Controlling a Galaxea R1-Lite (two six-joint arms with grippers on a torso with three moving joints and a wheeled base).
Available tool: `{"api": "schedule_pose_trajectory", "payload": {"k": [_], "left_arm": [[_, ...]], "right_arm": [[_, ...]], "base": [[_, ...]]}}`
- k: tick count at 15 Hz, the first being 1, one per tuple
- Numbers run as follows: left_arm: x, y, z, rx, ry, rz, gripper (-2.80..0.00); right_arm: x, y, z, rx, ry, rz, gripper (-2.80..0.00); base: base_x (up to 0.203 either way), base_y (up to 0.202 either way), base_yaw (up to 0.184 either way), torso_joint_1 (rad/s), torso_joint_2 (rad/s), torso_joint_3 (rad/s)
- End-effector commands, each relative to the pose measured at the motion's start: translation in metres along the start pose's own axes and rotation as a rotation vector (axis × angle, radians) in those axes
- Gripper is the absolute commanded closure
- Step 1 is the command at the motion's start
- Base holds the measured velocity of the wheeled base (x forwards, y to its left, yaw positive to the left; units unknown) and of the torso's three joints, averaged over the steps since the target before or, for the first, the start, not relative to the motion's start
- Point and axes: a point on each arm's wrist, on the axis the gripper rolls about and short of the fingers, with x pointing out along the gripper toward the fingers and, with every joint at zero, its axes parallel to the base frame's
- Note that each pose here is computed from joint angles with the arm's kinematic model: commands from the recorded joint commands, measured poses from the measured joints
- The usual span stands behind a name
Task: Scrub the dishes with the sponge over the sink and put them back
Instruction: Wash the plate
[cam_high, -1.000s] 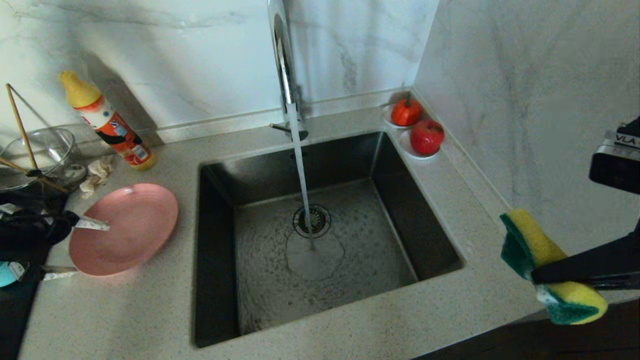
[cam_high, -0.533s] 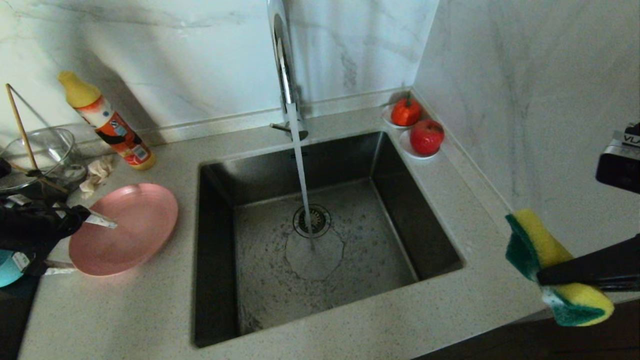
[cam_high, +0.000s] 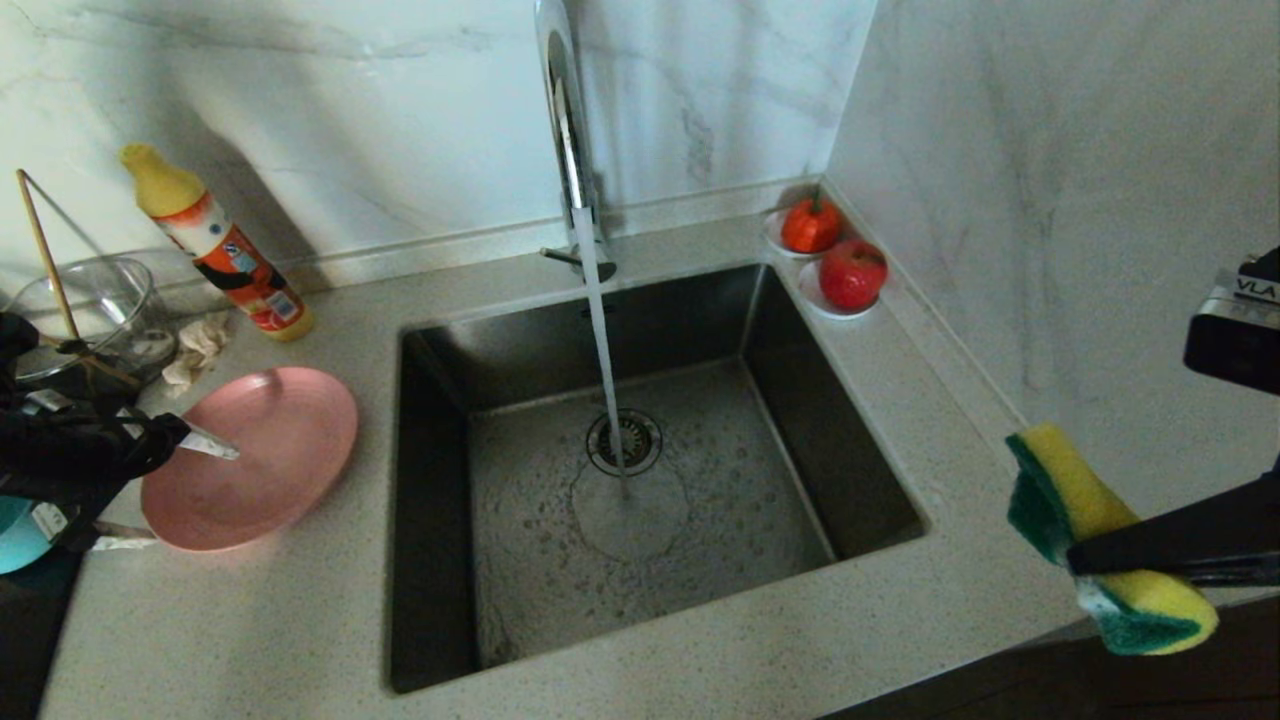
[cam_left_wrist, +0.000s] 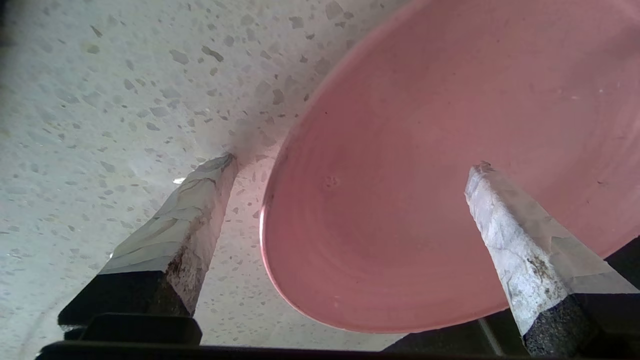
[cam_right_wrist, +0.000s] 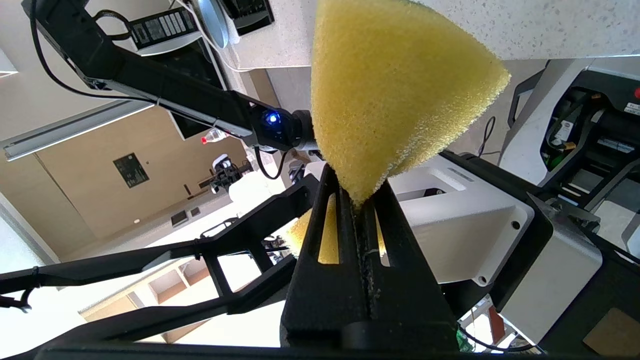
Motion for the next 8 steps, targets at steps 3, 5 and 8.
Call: {"api": "schedule_pose_trajectory", "payload": {"k": [3, 5, 8], "left_arm": [[0.005, -0.007, 0.0, 0.008, 0.02, 0.006, -2.8], [0.002, -0.017, -0.003, 0.023, 0.033, 0.027, -2.8], [0.004, -0.027, -0.006, 0.042, 0.034, 0.092, -2.8]], "right_arm": [[0.001, -0.002, -0.001, 0.013, 0.01, -0.002, 0.0], [0.0, -0.004, 0.0, 0.018, 0.0, -0.007, 0.0], [-0.001, -0.005, -0.001, 0.02, -0.004, -0.01, 0.0]], "base": [[0.0, 0.0, 0.0, 0.0, 0.0, 0.0], [0.0, 0.0, 0.0, 0.0, 0.0, 0.0], [0.0, 0.0, 0.0, 0.0, 0.0, 0.0]]}}
